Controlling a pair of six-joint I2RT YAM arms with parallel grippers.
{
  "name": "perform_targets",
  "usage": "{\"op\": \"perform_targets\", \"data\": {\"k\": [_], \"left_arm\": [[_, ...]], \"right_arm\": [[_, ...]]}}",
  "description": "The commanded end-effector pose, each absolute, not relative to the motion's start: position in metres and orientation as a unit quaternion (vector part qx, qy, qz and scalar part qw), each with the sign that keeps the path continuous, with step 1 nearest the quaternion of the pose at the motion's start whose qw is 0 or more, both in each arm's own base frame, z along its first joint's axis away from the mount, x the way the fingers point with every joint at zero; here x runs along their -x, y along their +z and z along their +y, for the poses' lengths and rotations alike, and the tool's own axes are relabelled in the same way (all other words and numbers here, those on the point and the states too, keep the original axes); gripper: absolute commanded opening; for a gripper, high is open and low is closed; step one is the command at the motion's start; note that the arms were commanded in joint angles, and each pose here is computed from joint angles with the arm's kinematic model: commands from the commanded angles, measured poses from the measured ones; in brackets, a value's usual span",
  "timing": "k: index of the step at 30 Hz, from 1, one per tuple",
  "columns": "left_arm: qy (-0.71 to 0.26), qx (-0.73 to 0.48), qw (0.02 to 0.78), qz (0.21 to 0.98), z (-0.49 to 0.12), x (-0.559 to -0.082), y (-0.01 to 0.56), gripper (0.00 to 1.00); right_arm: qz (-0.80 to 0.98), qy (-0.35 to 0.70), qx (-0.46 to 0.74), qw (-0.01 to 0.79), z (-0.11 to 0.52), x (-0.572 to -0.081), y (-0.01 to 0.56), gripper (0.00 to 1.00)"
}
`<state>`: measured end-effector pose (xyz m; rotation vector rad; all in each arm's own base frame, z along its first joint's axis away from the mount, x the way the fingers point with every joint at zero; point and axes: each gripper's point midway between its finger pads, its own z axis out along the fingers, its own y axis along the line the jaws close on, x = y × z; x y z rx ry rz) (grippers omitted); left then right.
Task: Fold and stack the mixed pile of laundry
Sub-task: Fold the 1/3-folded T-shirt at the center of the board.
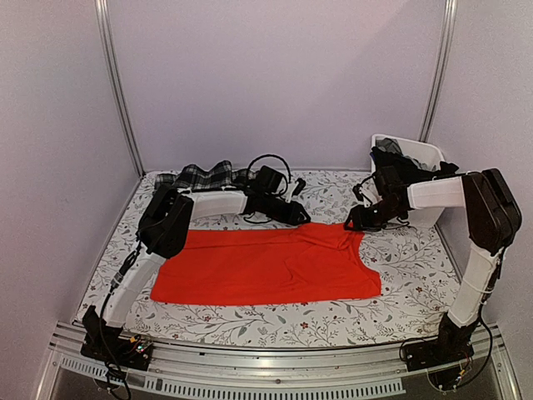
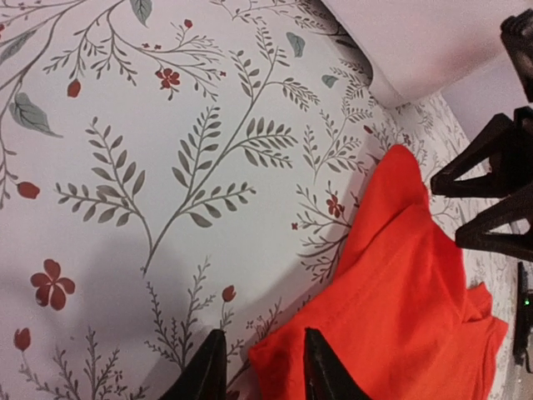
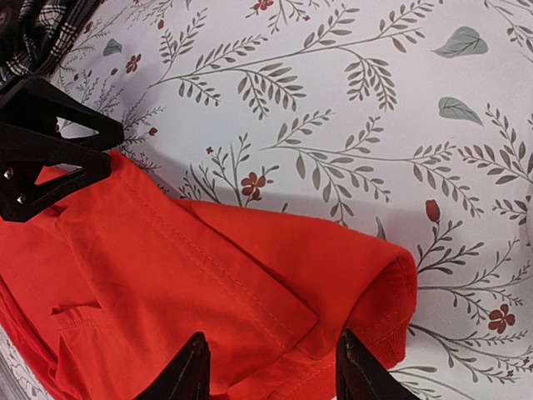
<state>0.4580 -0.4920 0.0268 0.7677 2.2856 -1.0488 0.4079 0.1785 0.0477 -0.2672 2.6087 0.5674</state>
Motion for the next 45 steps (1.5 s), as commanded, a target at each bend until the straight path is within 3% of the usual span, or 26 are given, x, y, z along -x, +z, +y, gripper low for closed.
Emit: {"op": "perform_targets", "data": {"k": [1,7,11,15,21,27,32,34,40,45], "left_arm": [[-0.397,-0.283,0.248,0.837,-0.497,-0.457,0.026,0.28],[-0.4,-0.28,0.241,0.839,-0.498,-0.455,0.022,0.26],[-0.398,-0.279,0.241,0.84,-0.497,-0.456,0.02,0.26],[-0.397,-0.277,0.242,0.841,-0.497,-0.457,0.02,0.33],[-0.397,-0.278,0.241,0.841,-0.497,-0.457,0.019,0.34],[-0.402,-0.282,0.246,0.836,-0.5,-0.458,0.027,0.24],[-0.415,-0.29,0.26,0.822,-0.505,-0.457,0.044,0.02],[-0.416,-0.293,0.266,0.819,-0.506,-0.456,0.049,0.0],[-0.409,-0.305,0.288,0.81,-0.501,-0.449,0.068,0.0],[-0.408,-0.303,0.311,0.803,-0.493,-0.444,0.084,0.0]], "right_arm": [[0.94,0.235,0.099,0.227,0.189,-0.414,0.05,0.48],[0.939,0.252,0.098,0.214,0.194,-0.409,0.044,0.4],[0.942,0.249,0.096,0.205,0.192,-0.404,0.035,0.4],[0.948,0.237,0.085,0.194,0.188,-0.405,0.023,0.5],[0.948,0.24,0.083,0.192,0.19,-0.408,0.022,0.47],[0.938,0.261,0.096,0.205,0.197,-0.41,0.039,0.28],[0.926,0.278,0.112,0.228,0.204,-0.412,0.059,0.13],[0.923,0.281,0.118,0.236,0.205,-0.412,0.065,0.06],[0.916,0.293,0.125,0.245,0.207,-0.404,0.078,0.01],[0.915,0.29,0.127,0.251,0.204,-0.397,0.082,0.08]]}}
